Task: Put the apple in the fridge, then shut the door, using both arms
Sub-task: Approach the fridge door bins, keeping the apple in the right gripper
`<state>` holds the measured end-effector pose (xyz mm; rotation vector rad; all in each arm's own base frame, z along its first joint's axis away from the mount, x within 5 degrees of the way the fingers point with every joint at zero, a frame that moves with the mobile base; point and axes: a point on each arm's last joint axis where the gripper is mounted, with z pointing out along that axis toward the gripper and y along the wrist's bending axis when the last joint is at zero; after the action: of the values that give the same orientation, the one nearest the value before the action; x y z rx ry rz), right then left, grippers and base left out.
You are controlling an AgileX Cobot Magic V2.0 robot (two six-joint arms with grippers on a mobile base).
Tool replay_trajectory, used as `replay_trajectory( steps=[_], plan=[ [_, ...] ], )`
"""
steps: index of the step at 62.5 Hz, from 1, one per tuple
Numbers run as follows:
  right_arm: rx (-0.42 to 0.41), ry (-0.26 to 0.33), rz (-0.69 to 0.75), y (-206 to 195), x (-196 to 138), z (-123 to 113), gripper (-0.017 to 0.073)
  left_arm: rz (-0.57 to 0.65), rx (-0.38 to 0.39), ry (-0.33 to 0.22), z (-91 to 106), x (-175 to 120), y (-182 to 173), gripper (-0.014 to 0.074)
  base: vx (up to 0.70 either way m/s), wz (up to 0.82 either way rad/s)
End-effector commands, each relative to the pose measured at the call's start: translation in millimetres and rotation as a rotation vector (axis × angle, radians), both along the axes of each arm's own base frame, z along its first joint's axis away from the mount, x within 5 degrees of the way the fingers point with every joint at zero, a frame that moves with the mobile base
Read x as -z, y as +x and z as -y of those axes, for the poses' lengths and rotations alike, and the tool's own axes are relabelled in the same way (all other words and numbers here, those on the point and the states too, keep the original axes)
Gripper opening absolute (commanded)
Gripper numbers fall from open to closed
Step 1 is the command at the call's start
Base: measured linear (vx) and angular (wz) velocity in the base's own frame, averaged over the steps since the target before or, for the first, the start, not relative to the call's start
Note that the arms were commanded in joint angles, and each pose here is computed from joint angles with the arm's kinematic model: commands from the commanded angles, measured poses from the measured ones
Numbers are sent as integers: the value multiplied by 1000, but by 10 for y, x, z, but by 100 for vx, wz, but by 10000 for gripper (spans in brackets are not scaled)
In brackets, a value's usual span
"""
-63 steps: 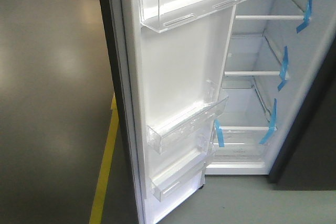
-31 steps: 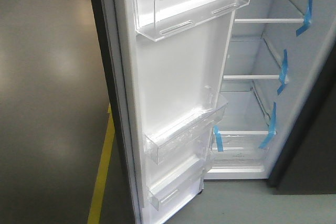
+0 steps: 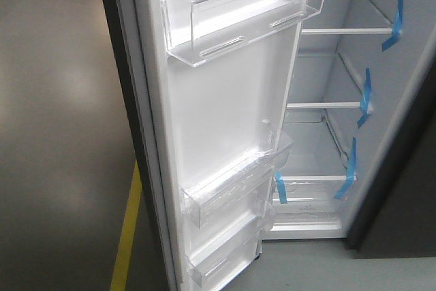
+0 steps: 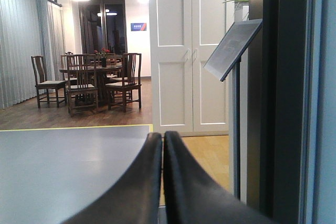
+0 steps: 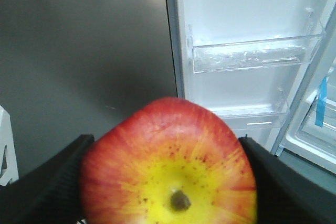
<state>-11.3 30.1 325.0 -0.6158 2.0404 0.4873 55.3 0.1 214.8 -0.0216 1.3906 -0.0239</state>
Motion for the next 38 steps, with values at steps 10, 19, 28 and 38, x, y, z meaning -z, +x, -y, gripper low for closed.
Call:
replay_trajectory(
  steps=[10, 19, 28, 38],
  plan=[
    [9, 50, 63, 33, -126, -16, 391, 67, 1, -6, 0, -1, -16, -6, 7, -2],
    [9, 50, 63, 33, -126, -16, 391, 67, 1, -6, 0, -1, -16, -6, 7, -2],
    [9, 50, 63, 33, -126, -16, 391, 67, 1, -6, 0, -1, -16, -6, 5, -1],
    [9, 50, 63, 33, -126, -16, 391, 67, 1, -6, 0, -1, -16, -6, 4, -1]
  ],
)
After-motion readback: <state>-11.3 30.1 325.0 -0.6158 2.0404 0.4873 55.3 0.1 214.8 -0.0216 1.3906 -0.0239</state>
